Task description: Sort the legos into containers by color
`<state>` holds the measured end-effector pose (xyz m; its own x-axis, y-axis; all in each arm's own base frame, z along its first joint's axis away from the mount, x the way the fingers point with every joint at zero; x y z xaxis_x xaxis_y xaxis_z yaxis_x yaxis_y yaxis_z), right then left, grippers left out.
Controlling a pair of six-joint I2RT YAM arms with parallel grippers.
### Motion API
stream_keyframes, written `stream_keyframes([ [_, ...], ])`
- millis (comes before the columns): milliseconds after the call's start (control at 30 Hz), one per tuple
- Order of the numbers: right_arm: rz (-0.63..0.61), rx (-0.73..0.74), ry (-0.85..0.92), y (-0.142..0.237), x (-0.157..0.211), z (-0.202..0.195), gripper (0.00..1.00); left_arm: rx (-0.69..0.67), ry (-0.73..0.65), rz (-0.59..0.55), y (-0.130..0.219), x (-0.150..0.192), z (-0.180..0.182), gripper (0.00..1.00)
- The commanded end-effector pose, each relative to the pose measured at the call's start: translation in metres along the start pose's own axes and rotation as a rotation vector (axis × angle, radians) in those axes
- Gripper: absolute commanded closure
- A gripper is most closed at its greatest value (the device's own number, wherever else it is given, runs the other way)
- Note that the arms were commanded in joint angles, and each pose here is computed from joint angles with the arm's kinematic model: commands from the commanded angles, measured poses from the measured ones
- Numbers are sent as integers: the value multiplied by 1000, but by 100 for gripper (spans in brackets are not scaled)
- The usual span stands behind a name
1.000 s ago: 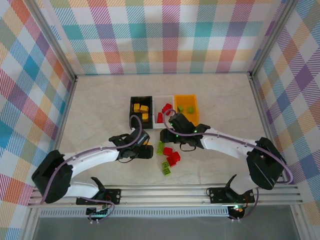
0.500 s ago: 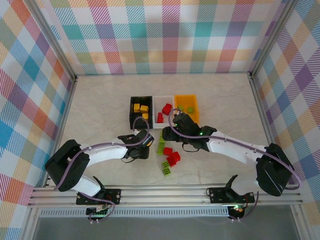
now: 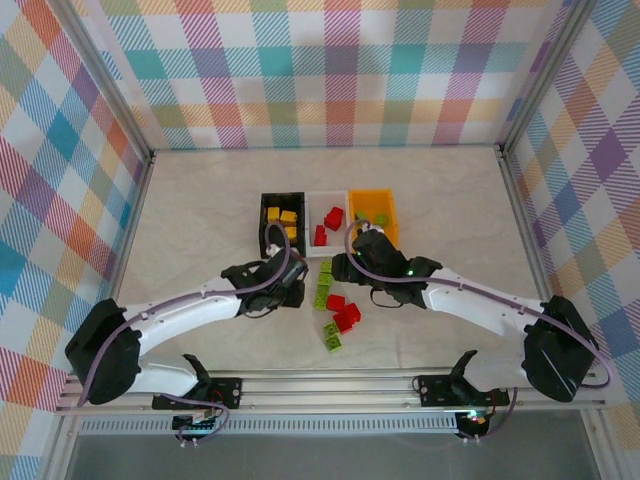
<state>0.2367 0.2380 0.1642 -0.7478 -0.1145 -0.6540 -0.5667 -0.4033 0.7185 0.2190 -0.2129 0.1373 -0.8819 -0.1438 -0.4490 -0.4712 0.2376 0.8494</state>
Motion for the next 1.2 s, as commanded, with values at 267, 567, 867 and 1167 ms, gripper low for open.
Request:
stream_keyframes([
  [267,29,95,-78,15,33,-34,24,7,-4,-66,-47,-114,-69,66],
  [567,81,70,-83,18,57,-40,23,-28,12,-55,-82,-150,-91,46],
  [867,183,-6,-52,2,73,-28,25,175,28,-136,-3,-162,-119,0],
  [1167,287,-52,67,-20,89,1,31,311,74,-164,65,-91,-74,0],
])
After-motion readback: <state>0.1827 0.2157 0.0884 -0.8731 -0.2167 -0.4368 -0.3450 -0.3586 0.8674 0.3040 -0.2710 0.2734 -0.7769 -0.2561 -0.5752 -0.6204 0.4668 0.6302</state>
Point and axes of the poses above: each hand's point on the last joint's axis, 136 mm out from that joint toward the fingers, its own y axis back along the fingers, its own z axis along the line the jaws close on, x = y × z, the point moved 4 cm from there along y, back along the fingers, and after that the axes turned 13 degrees about y, right-handed, at the moved point
